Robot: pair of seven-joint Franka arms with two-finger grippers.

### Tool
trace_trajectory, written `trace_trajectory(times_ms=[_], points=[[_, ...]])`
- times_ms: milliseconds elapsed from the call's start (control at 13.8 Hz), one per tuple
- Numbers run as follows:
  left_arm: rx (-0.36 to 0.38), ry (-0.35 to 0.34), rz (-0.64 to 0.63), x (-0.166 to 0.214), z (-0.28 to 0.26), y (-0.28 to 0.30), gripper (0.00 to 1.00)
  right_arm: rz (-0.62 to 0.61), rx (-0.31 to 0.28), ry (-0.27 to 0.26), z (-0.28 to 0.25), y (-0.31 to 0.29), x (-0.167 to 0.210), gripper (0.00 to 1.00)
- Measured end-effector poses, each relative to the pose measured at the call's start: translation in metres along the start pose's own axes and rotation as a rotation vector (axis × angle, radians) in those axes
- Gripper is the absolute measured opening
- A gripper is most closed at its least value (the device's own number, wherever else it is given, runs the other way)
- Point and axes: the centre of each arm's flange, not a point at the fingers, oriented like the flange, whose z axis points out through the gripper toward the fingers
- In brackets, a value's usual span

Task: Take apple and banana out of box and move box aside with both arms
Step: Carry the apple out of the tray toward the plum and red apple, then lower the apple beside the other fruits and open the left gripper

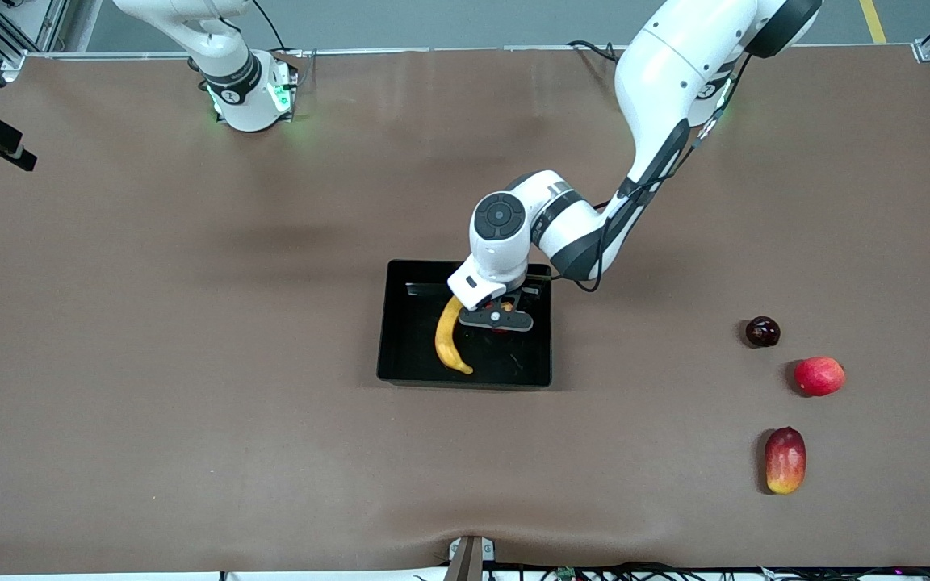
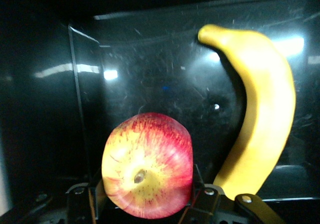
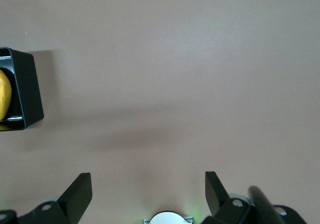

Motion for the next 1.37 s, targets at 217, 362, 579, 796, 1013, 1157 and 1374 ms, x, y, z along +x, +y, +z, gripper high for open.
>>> trace_trajectory(times_ms=[217,362,579,796,1013,1157,1374], points=[[0.028,0.016,-0.035,0.022,-0.055,-0.019,0.65,0.005,0.0,-0.016,0.002,0.002,0.0,1.0],[0.01,0.034,-0.045,0.043,-0.092,-0.054,0.65,0.006,-0.001,-0.043,0.003,0.002,0.002,1.0],[-0.002,0.053,-0.009,0.079,-0.129,-0.141,0.65,0.005,-0.004,-0.044,-0.004,0.001,0.006,1.0],[-0.012,0.026,0.046,0.105,-0.128,-0.235,0.65,0.014,-0.004,-0.041,-0.006,0.005,0.008,1.0],[-0.003,-0.016,0.082,0.111,-0.106,-0.295,0.65,0.022,-0.005,-0.048,-0.003,0.009,0.013,1.0],[0.002,-0.065,0.085,0.107,-0.079,-0.34,0.65,0.027,-0.006,-0.055,0.001,0.011,0.016,1.0],[0.001,-0.07,0.066,0.098,-0.03,-0.398,0.65,0.034,-0.006,-0.063,0.005,0.015,0.019,1.0]])
